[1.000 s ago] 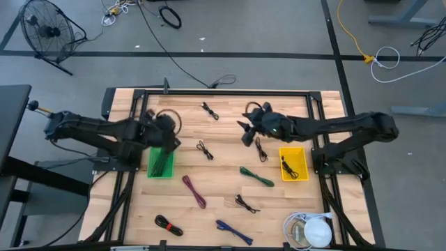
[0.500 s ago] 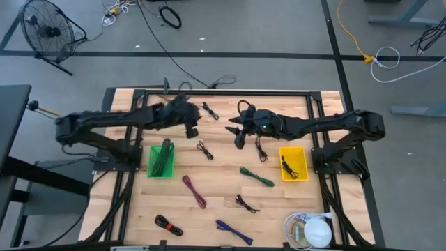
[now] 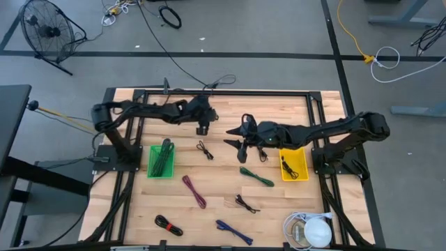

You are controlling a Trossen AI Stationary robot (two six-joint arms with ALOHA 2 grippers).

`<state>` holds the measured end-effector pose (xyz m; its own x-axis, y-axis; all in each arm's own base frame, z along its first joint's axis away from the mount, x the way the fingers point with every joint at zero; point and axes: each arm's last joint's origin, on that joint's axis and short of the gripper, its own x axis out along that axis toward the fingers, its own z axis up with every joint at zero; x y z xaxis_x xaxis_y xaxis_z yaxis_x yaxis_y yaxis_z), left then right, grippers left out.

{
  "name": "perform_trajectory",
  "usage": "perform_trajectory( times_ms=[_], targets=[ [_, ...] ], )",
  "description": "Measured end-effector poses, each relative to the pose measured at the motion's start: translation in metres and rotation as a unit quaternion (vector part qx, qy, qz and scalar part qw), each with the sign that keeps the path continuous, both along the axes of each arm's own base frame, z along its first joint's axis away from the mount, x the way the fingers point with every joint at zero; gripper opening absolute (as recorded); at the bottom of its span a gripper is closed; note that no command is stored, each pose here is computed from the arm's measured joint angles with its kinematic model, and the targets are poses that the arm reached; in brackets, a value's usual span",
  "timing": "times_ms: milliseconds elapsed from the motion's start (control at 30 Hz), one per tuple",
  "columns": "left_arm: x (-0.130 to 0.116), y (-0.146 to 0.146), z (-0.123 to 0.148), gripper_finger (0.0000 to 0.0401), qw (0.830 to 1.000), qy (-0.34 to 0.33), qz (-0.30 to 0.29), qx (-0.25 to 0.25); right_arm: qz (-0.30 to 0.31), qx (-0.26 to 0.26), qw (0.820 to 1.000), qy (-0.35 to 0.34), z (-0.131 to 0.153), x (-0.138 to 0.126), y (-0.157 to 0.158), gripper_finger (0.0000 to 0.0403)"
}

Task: Pick & Place USB Port
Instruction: Put the black charger cable into the yellow bin

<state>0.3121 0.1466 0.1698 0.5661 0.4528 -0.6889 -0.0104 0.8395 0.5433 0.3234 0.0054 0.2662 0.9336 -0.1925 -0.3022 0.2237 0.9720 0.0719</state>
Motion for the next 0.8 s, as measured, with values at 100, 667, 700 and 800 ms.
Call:
perform_trajectory(
  times_ms=[100,667,700,800],
  targets=[
    [0.010,0.013,0.000,0.0153,1.000,0.023,-0.006,-0.014,0.008,0.000,1.000,-0.001,0.000,0.000,0.005,0.0176],
    [0.032,0.050,-0.019,0.0153,0.982,0.157,-0.058,-0.087,0.014,-0.009,1.000,-0.003,0.001,-0.001,0.023,0.0176],
    [0.032,0.051,-0.022,0.0153,0.981,0.161,-0.056,-0.089,0.014,-0.009,1.000,-0.003,0.001,-0.001,0.023,0.0176],
    [0.031,0.054,-0.026,0.0153,0.980,0.166,-0.058,-0.090,0.014,-0.009,1.000,-0.005,0.001,-0.001,0.023,0.0176]
  ],
)
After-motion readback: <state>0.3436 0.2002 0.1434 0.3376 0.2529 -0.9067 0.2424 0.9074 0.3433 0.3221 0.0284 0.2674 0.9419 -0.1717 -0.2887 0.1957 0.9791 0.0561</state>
